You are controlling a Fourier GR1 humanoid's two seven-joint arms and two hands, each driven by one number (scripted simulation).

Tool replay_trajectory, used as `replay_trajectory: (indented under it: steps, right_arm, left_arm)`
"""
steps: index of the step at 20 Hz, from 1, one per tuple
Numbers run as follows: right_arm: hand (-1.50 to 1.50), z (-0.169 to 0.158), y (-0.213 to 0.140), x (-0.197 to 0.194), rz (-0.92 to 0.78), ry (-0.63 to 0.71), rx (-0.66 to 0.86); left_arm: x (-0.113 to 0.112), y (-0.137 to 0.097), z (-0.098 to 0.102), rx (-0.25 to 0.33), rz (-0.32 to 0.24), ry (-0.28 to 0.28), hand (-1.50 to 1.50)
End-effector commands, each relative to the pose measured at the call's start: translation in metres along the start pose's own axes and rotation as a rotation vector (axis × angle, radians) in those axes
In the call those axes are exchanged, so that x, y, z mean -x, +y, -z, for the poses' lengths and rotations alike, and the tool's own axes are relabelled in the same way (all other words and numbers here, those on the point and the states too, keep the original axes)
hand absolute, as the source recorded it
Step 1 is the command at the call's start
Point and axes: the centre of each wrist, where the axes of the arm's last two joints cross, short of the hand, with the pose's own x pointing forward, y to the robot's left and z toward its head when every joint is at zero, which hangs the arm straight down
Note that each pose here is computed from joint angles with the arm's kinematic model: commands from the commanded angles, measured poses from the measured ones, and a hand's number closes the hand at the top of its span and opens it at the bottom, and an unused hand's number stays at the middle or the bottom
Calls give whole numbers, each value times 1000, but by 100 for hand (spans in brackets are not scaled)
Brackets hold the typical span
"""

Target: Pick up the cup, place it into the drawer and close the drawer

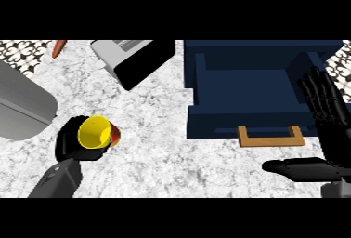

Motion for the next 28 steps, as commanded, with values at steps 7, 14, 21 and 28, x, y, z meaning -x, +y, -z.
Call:
replay_trajectory:
  steps: [7,14,21,28]
  right_arm:
    - [-150,-3,1,-6,1,9,18]
    - [-150,-2,-3,-9,-5,28,20]
    - [-150,-2,-23,-5,6,28,52]
    - [-150,-15,-28,2,4,16,32]
  left_arm:
    - [-20,-57,66,218,-84,-196,150]
    - [-53,-129,111,331,-34,-279,150]
    - [-111,-206,137,404,11,-276,150]
    - [-152,-281,168,449,83,-247,150]
